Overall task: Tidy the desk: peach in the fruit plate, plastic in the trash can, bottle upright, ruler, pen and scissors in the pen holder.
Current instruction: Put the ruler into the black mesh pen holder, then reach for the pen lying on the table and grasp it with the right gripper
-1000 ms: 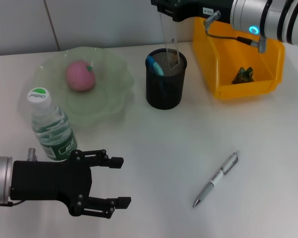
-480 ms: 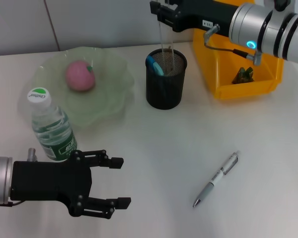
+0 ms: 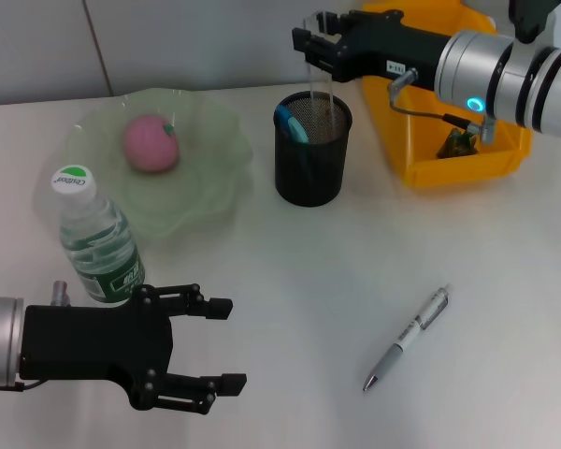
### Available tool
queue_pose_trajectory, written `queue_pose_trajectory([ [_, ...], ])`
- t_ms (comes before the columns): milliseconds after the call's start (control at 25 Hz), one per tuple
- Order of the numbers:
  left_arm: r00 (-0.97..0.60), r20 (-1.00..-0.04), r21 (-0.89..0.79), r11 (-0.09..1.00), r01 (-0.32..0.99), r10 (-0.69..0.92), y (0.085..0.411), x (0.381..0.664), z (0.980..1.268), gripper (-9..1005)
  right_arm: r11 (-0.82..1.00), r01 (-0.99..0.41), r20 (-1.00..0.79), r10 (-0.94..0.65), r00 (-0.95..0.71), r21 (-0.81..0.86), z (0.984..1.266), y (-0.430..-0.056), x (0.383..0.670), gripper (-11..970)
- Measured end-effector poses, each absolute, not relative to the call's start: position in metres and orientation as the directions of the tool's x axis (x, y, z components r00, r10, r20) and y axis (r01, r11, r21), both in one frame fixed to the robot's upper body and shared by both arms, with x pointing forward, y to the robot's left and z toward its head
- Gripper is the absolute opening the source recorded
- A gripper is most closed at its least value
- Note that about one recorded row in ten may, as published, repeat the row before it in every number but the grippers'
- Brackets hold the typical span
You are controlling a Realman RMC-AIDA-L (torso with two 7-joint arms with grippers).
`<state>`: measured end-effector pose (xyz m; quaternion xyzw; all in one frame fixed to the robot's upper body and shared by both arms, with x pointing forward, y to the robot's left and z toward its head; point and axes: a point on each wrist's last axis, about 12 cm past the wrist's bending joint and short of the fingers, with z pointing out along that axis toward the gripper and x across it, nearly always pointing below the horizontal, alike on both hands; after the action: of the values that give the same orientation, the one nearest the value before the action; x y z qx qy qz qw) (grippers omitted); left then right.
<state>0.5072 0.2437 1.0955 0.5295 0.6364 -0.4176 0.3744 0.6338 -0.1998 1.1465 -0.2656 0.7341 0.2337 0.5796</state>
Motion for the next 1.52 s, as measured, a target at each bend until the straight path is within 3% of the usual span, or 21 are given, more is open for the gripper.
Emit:
queue_pose_trajectory([
  [520, -0.163, -0.919, -0.139, 0.091, 0.986, 0.360, 0.244, 0.506, 1.095, 833, 0.763, -0.644, -0.972, -0.110, -0.208, 0.051, 1.139, -0.210, 0.629, 494],
  [760, -0.162, -0.919, -0.140, 0.089, 0.986, 0.360, 0.244, 0.506, 1.095, 833, 0.766, -0.641, -0.972, -0.106, -0.208, 0.053, 1.139, -0.213, 0.627, 723],
  [1240, -0.159, -0.919, -0.137, 0.087, 0.987, 0.361, 0.245, 0.507, 1.096, 832, 0.761, -0.643, -0.984, -0.035, -0.175, 0.087, 1.150, -0.225, 0.616, 742],
  [1520, -0.154, -0.920, -0.134, 0.082, 0.988, 0.360, 0.245, 0.506, 1.096, 832, 0.624, -0.758, -0.981, 0.141, -0.131, 0.191, 1.173, -0.248, 0.589, 743],
])
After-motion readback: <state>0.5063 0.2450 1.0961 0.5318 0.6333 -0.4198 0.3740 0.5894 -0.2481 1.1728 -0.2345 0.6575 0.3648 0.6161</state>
